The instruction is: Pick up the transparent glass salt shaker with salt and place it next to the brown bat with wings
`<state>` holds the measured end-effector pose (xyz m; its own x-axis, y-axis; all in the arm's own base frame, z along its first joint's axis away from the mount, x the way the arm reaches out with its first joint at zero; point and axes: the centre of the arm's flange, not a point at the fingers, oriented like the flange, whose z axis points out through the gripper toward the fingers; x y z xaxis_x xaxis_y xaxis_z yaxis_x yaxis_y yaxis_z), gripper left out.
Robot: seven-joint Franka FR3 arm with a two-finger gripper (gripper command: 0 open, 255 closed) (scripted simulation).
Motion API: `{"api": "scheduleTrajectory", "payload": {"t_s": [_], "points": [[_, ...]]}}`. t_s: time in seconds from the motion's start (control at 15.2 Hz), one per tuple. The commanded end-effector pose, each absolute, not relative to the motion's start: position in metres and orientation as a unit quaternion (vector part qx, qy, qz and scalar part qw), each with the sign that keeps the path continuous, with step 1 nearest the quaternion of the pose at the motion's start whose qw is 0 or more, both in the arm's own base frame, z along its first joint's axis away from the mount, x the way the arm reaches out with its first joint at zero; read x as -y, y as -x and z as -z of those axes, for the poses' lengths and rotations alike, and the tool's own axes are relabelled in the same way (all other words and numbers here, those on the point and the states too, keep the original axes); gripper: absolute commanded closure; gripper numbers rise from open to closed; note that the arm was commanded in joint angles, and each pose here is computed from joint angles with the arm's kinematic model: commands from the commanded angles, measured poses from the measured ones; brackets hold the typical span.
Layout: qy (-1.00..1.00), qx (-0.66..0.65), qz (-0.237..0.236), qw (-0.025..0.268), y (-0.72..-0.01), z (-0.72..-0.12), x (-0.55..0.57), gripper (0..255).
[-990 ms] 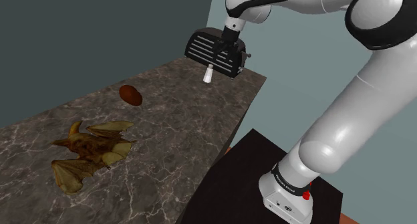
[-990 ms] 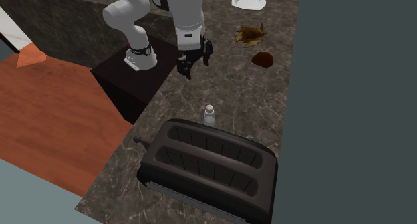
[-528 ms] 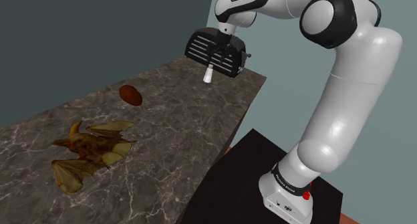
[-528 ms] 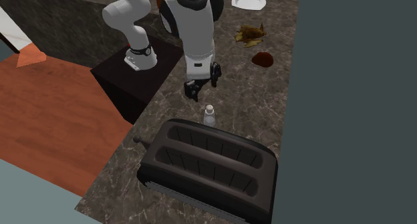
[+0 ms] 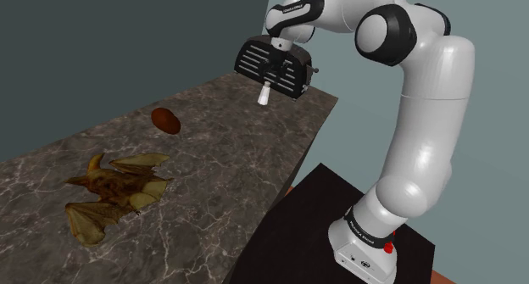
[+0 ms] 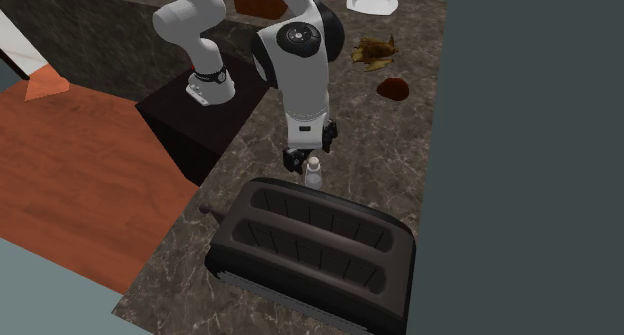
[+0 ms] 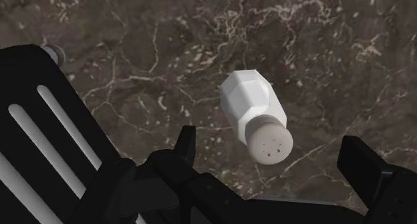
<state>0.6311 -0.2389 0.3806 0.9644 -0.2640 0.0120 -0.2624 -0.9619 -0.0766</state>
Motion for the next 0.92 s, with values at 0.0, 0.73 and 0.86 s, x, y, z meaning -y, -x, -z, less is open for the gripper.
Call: {"api": "scheduleTrajectory", "payload": {"t_s": [0.0,0.73,0.86], "points": [[0.990,-0.133,0.011,0.037,-0.6305,-0.3708,0.2381,0],[0.990,-0.133,0.011,0.037,-0.6308,-0.3625,0.2376,255],[0.990,-0.133,0.011,0.037,-0.6308,-0.3625,0.2376,255]]}}
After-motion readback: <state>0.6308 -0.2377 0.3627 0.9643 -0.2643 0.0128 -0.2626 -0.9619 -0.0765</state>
